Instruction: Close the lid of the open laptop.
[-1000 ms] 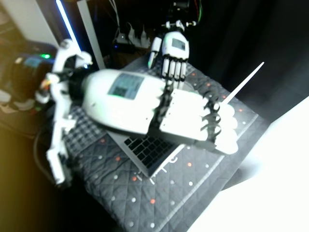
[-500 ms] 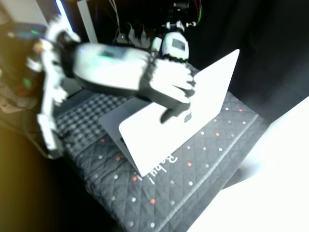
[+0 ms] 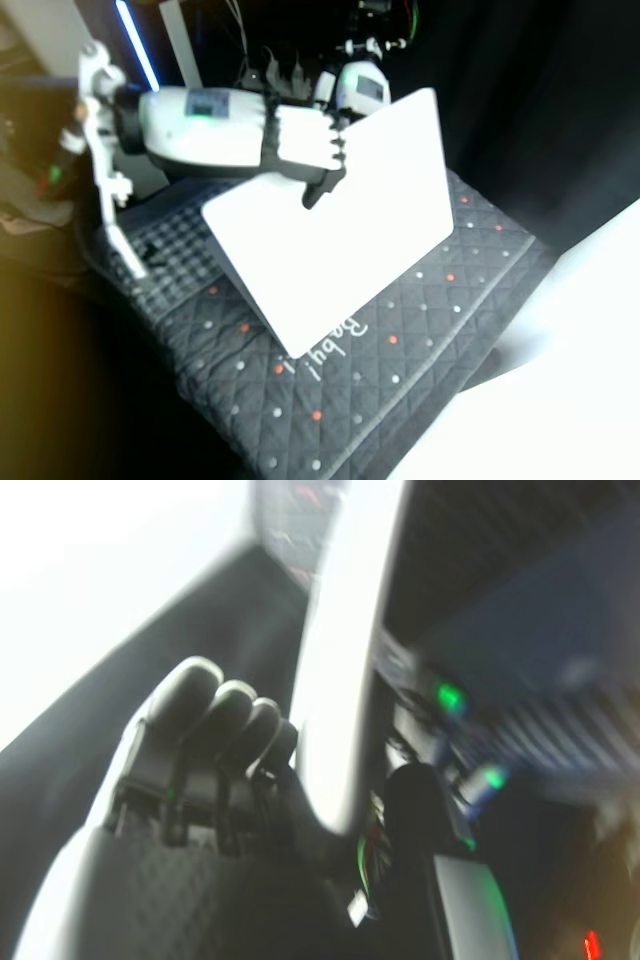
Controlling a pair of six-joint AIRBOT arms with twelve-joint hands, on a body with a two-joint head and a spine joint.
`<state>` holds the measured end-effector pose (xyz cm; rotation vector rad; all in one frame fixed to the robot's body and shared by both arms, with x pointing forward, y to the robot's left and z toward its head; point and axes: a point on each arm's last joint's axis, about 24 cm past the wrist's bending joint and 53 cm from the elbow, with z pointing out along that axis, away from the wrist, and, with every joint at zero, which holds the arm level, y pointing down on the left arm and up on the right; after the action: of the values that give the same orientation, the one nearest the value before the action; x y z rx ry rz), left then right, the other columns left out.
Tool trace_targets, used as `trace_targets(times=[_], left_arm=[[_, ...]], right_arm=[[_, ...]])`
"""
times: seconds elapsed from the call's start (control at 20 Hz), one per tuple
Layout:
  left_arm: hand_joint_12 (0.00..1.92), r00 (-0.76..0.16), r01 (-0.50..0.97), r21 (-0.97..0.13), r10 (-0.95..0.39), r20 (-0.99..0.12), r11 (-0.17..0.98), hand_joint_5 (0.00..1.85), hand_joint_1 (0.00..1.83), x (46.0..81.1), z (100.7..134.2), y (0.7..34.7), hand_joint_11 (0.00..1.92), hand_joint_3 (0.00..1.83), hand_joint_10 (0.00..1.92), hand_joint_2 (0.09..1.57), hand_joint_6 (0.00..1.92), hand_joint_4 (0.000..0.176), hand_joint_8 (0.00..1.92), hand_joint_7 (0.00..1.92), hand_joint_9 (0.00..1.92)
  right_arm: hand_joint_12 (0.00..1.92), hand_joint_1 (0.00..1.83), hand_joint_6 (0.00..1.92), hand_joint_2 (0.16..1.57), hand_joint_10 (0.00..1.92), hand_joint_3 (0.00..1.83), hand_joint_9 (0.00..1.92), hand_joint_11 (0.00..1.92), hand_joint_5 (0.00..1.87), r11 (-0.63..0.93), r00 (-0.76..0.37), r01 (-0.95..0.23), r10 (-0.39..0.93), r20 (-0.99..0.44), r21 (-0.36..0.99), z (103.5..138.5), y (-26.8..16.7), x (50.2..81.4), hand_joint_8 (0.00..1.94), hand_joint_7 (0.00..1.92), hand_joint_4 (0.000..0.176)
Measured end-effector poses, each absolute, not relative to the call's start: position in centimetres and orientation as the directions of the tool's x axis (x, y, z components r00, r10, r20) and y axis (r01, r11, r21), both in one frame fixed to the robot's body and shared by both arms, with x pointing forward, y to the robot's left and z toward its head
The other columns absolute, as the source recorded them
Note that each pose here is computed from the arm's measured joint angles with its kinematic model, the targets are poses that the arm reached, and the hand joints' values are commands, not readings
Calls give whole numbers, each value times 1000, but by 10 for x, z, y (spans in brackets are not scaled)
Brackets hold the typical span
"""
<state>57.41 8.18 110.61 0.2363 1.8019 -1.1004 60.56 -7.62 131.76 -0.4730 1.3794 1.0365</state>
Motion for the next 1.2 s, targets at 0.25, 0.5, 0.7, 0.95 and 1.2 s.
trace_targets(times=[0.25,0.5,0.7,0.95,1.2], left_arm=[[1738,-481,599,-585,-338,-809,547,496,239,561,1128,91,259,2,894,1428,105,32,321,643,515],[1861,-370,672,-558,-432,-823,487,532,726,552,1181,108,679,5,1739,1387,1701,164,1572,912,900],[1916,-309,708,-546,-499,-810,448,594,881,545,1209,118,669,0,1873,1368,1607,21,1666,715,752],[1921,-233,686,-530,-539,-809,499,454,944,559,1218,136,316,13,1708,1455,1784,28,1866,410,316],[1830,-197,687,-518,-557,-807,509,461,982,562,1225,142,408,0,1527,1427,1746,33,1766,474,401]], right_arm=[[1921,267,1370,1400,1720,8,149,126,5,505,-203,-795,300,-932,336,1287,-79,603,1488,140,0],[1921,321,1333,1364,1551,0,128,102,0,531,-306,-748,257,-917,398,1239,-81,607,1282,134,0],[1921,370,1235,1417,1452,9,141,136,51,562,-357,-711,230,-905,423,1213,-86,609,1021,221,0],[1790,238,1045,1436,1108,2,207,76,93,564,-404,-695,207,-891,446,1191,-84,604,660,312,0],[1759,156,952,1445,1070,0,270,245,66,554,-427,-689,213,-879,468,1185,-83,600,521,331,0]])
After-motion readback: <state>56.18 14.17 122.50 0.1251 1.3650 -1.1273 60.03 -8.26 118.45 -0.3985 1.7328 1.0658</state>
